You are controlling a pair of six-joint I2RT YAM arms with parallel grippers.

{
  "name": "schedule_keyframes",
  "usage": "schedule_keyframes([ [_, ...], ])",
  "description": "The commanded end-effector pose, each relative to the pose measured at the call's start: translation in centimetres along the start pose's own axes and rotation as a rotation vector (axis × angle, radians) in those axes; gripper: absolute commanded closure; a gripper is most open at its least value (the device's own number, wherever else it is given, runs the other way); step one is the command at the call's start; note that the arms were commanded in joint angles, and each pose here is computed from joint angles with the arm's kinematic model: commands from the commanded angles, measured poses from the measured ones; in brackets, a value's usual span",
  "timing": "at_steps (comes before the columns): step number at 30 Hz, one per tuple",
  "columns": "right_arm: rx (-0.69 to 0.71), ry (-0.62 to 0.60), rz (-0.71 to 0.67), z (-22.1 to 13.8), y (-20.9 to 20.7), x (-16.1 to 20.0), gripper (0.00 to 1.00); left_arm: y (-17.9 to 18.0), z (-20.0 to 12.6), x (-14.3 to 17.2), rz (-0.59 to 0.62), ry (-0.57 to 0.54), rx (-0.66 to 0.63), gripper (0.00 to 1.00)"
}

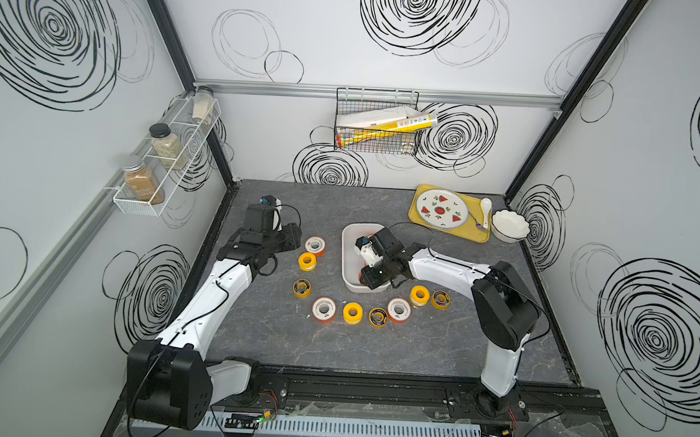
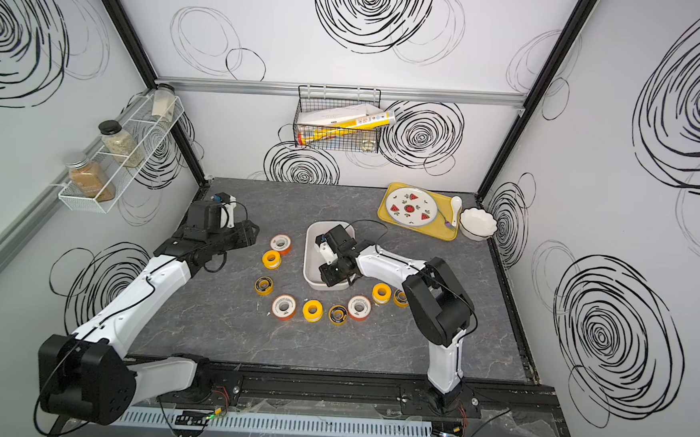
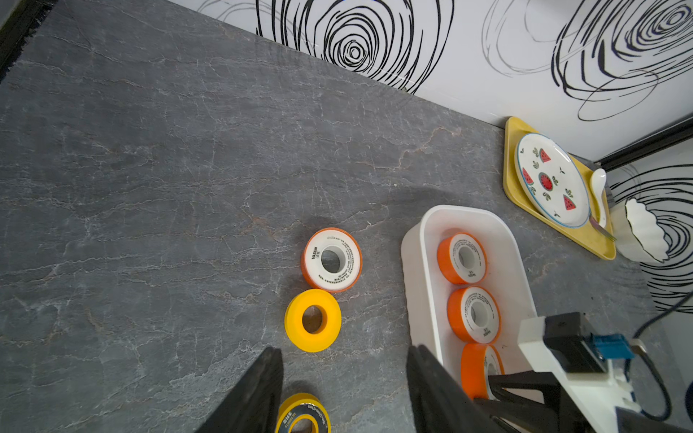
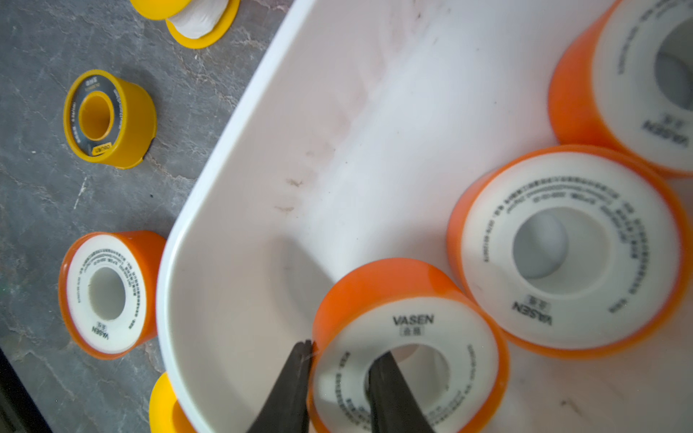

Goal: Put the sealing tape into the storage box
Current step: Place the sealing tape in the storage box.

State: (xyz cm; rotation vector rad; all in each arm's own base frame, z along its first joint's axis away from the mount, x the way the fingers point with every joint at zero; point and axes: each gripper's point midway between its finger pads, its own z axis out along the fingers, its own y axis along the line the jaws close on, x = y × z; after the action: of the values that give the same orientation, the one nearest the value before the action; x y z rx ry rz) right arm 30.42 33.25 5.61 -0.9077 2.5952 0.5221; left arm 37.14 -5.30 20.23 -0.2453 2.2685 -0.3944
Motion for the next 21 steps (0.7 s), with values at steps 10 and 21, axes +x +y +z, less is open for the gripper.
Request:
schedule_keyframes([
  [10,0.077,0.083,-0.009,0.5,-1.3,2.1,0.69,0.1,0.1,-0.5,-0.009,-0.016,0.005,0.40],
  [21,0.126,0.093,-0.009,0.2,-2.1,2.1,0.59,0.1,0.0,-0.5,-0.007,-0.016,0.006,0.40],
])
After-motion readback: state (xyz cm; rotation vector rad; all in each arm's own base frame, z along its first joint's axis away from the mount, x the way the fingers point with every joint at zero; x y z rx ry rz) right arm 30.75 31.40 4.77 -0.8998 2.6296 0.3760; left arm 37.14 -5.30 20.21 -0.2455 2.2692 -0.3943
